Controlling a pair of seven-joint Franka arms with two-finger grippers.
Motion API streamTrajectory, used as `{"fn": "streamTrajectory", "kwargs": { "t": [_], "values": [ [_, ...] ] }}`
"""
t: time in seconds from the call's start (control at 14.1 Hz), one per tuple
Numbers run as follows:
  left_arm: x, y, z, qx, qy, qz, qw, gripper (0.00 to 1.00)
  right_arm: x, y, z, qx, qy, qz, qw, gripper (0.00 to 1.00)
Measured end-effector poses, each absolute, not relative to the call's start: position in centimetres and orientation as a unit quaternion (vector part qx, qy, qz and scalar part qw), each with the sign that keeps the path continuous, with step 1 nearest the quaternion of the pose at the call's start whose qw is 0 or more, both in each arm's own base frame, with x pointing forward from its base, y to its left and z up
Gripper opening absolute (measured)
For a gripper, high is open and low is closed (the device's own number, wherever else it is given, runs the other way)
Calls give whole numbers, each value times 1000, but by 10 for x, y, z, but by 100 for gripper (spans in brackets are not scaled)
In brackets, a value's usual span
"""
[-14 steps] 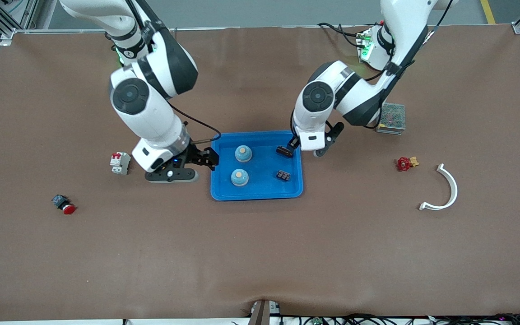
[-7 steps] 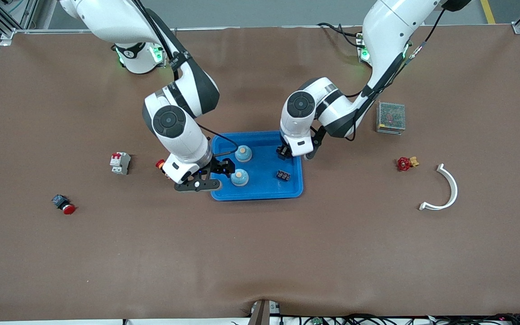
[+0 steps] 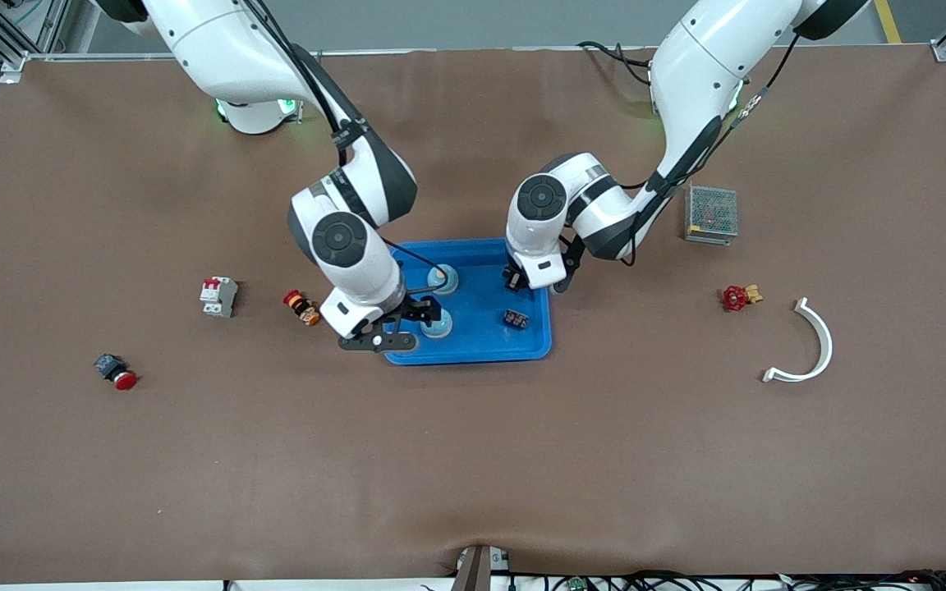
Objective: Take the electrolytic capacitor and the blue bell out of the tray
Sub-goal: 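Grasp a brown capacitor with the left gripper while the right gripper lowers to a bell, then set the capacitor by the red valve while the right gripper grasps the bell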
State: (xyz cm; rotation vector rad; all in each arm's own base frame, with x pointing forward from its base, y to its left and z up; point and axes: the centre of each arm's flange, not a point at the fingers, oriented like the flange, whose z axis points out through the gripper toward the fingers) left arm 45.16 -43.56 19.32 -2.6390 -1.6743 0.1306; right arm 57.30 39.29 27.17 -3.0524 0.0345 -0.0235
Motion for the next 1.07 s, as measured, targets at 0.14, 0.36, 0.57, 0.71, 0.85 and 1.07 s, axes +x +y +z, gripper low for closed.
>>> {"fn": "streamTrajectory", "kwargs": {
  "t": [0.14,0.36,0.57,0.71,0.85,1.07],
  "values": [
    [455,-437,192,-842,-537,43,4,48,571,398,258,-999,10,-9,46,100],
    [460,-440,192,-841,-539,44,0,30,567,402,246,-999,7,-3,42,100],
    [468,-438,198,-844,-535,35,-7,30,566,406,237,-999,5,-1,41,100],
    [477,-436,211,-848,-529,25,-8,30,566,408,233,-999,4,-1,40,100],
    [484,-430,233,-858,-513,12,2,30,567,410,228,-999,4,-3,42,100],
    [503,-404,279,-872,-490,-13,17,30,564,418,216,-999,0,-7,45,100]
  ]
}}
